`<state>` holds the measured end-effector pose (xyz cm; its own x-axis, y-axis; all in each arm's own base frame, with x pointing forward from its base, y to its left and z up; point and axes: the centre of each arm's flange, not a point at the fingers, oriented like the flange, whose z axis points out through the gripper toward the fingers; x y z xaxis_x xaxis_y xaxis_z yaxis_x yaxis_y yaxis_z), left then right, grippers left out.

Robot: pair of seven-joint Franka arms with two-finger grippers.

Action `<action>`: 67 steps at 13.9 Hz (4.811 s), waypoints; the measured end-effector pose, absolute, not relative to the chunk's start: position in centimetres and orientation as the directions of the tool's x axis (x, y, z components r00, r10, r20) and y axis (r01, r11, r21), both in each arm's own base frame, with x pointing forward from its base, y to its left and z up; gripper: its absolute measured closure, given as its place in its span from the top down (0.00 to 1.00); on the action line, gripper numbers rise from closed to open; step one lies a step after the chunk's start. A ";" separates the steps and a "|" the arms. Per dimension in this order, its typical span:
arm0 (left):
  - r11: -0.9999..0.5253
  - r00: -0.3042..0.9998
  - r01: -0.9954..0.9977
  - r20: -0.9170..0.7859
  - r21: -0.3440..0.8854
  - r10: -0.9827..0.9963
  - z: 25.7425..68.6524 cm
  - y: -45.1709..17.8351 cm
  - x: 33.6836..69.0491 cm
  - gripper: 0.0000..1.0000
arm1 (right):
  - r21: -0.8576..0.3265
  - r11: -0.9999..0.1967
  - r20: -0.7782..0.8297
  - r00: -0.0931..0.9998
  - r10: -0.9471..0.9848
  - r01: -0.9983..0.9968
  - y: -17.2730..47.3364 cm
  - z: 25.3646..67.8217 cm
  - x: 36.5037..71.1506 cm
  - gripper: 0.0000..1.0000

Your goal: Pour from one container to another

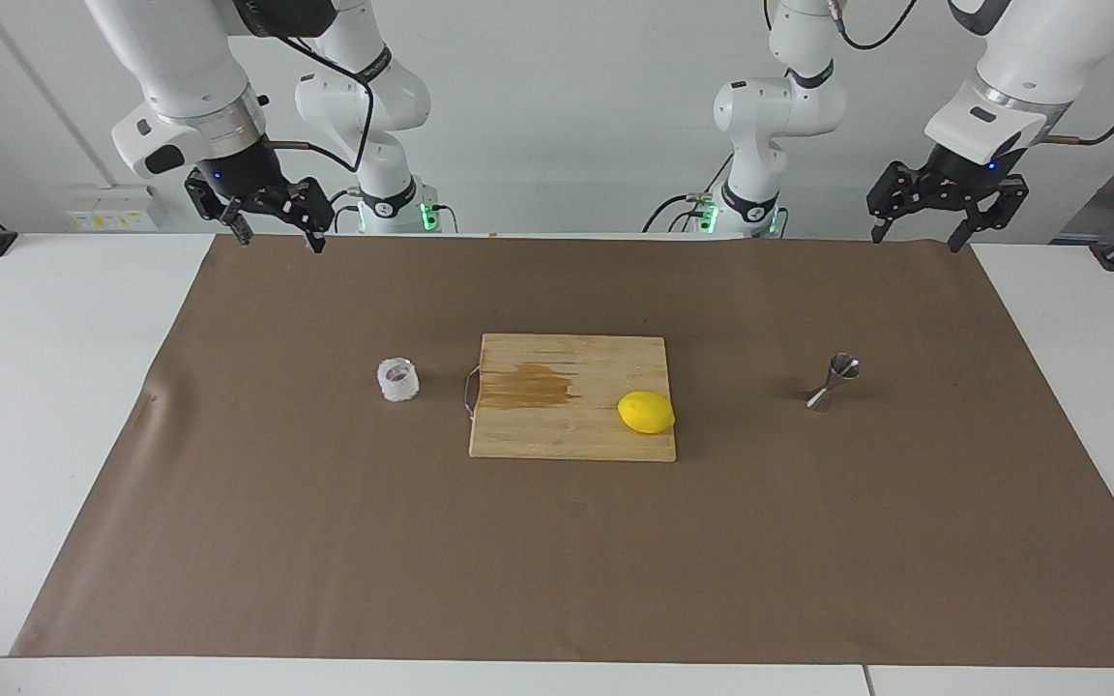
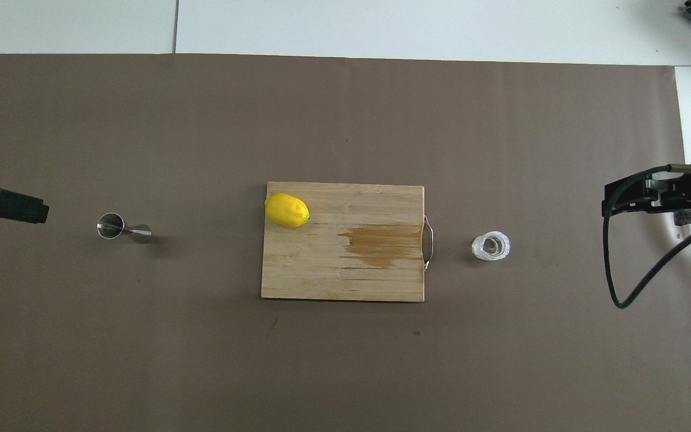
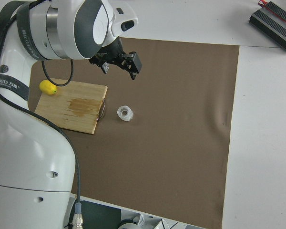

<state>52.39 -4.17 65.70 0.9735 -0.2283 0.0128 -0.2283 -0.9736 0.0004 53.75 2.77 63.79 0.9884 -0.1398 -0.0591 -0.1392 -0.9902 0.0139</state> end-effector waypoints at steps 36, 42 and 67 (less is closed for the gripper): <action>-0.654 0.668 0.732 -0.393 0.192 0.632 46.6 11.3 57.9 1.00 | 0.014 -0.990 -0.059 0.988 -0.140 -0.139 2.8 63.8 53.8 1.00; -0.419 0.441 0.890 -0.575 0.181 0.689 39.2 16.3 58.3 1.00 | 0.014 -0.990 -0.059 0.988 -0.140 -0.139 2.8 63.8 53.8 1.00; 0.008 0.064 0.997 -0.836 0.082 0.545 27.6 11.5 52.6 1.00 | 0.014 -0.990 -0.059 0.988 -0.140 -0.139 2.8 63.8 53.7 1.00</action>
